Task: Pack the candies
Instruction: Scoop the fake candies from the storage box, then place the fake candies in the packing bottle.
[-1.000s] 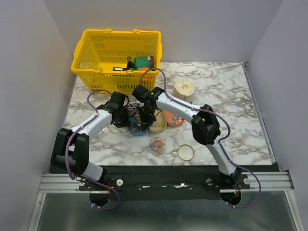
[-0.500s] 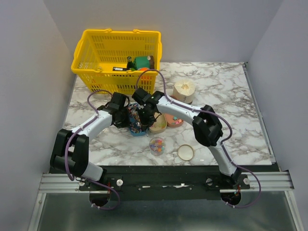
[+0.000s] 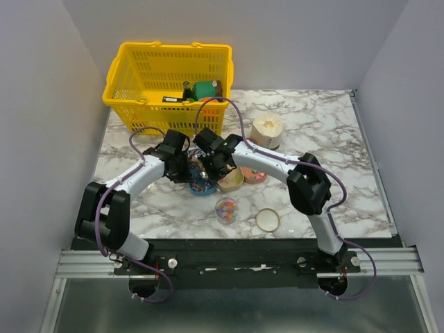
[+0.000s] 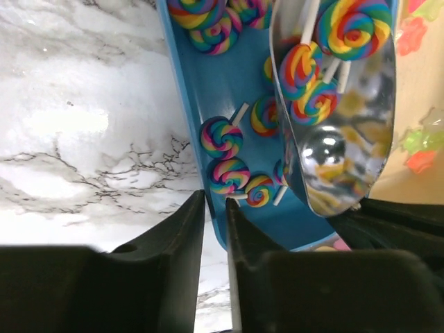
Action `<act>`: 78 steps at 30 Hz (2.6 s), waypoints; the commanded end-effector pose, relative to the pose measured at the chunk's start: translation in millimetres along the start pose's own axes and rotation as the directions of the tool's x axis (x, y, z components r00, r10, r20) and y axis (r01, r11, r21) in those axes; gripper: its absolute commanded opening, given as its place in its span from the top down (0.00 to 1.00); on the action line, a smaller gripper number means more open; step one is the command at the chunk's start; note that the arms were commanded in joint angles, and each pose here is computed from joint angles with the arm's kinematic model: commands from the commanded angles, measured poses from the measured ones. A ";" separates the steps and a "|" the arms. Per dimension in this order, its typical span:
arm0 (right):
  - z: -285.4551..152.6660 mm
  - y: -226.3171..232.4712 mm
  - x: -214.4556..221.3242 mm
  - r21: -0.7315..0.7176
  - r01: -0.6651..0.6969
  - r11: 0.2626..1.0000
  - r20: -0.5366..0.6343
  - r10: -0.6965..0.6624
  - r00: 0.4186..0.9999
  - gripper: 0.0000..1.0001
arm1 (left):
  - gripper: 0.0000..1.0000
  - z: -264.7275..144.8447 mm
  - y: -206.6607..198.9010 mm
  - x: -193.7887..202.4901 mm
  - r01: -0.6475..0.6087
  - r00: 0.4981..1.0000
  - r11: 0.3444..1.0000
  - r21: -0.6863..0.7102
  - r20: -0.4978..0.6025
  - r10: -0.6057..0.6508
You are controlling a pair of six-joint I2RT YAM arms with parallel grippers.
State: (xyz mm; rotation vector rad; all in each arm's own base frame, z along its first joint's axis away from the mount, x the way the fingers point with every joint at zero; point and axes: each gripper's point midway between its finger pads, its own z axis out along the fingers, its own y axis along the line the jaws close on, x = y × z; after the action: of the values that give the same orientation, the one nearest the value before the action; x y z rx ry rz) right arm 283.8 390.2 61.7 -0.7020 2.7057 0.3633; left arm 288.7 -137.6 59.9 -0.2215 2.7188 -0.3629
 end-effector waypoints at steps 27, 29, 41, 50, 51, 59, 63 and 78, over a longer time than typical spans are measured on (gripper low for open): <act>-154.8 -26.6 118.2 -0.026 -0.076 0.997 -0.091 0.073 0.993 0.99 | 0.18 -68.7 15.6 -35.8 0.014 0.924 1.000 0.000 0.381 -0.013; -158.5 -19.9 136.2 -0.061 -0.073 0.996 -0.128 0.064 0.990 0.99 | 0.15 -68.6 20.0 -34.6 0.014 0.922 1.000 -0.016 0.387 -0.006; -164.1 31.0 191.1 -0.249 -0.087 0.965 -0.281 0.014 0.960 0.99 | 0.01 -72.9 26.7 -39.2 0.014 0.903 0.999 -0.044 0.430 0.006; -172.5 58.0 191.5 -0.364 -0.165 0.917 -0.342 0.034 0.939 0.99 | 0.01 -73.1 26.8 -38.0 0.010 0.904 0.999 -0.043 0.428 0.009; -172.8 60.0 191.5 -0.367 -0.175 0.914 -0.347 0.040 0.937 0.99 | 0.01 -73.2 26.5 -38.7 0.010 0.903 0.999 -0.042 0.430 0.009; -164.3 63.0 193.2 -0.400 -0.261 0.879 -0.410 0.084 0.908 0.99 | 0.01 -74.2 27.2 -37.4 0.007 0.902 0.999 -0.042 0.431 0.012; -159.2 60.1 189.9 -0.409 -0.322 0.854 -0.436 0.126 0.891 0.99 | 0.01 -74.5 27.3 -37.2 0.007 0.902 0.999 -0.042 0.431 0.012; -161.3 65.0 184.1 -0.490 -0.548 0.678 -0.588 0.207 0.782 0.99 | 0.01 -75.2 29.3 -36.9 0.011 0.902 0.999 -0.051 0.432 0.012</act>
State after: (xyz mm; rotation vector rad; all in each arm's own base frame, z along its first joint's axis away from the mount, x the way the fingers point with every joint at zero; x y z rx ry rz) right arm 64.5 308.5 144.4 -0.4286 3.1951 1.2953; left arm 286.8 -93.4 125.6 -0.2682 2.3281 -0.2452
